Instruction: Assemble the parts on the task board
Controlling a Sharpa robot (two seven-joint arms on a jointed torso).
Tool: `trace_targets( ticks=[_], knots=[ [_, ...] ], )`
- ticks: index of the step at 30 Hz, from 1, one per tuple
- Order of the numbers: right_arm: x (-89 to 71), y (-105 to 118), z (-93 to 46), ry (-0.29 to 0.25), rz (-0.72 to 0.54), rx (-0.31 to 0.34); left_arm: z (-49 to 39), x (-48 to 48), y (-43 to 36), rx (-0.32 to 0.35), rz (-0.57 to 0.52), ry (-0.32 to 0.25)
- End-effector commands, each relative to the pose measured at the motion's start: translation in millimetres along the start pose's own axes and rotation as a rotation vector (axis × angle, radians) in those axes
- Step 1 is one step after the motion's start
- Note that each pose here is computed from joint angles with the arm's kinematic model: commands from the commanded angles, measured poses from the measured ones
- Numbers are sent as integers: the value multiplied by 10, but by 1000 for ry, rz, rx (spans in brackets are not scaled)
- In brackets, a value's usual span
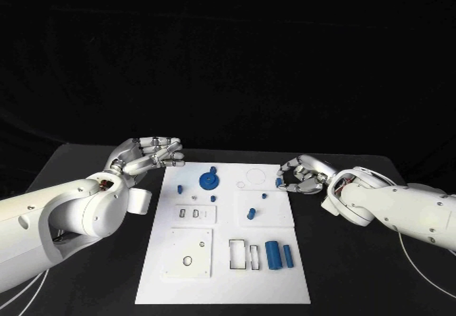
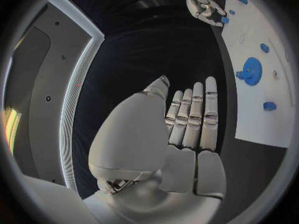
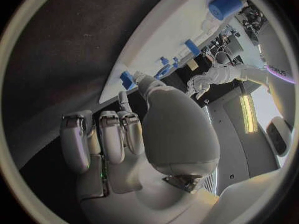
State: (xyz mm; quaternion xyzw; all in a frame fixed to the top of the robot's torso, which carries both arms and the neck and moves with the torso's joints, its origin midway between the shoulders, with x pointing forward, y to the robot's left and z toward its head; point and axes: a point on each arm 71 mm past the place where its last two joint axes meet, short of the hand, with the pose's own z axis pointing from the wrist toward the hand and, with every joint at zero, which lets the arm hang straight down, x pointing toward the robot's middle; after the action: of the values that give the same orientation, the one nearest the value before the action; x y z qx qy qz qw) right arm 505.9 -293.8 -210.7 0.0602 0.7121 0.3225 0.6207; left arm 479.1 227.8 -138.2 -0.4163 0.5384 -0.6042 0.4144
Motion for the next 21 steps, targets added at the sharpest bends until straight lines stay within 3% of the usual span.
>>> trace_targets(
  ticks=[1,21],
  knots=[
    [17,7,8,10,-9,-2,3,19,-8,5,-9,14],
    [76,23,52,34,-25,-1,1,8,-6,0,-7,10]
  ],
)
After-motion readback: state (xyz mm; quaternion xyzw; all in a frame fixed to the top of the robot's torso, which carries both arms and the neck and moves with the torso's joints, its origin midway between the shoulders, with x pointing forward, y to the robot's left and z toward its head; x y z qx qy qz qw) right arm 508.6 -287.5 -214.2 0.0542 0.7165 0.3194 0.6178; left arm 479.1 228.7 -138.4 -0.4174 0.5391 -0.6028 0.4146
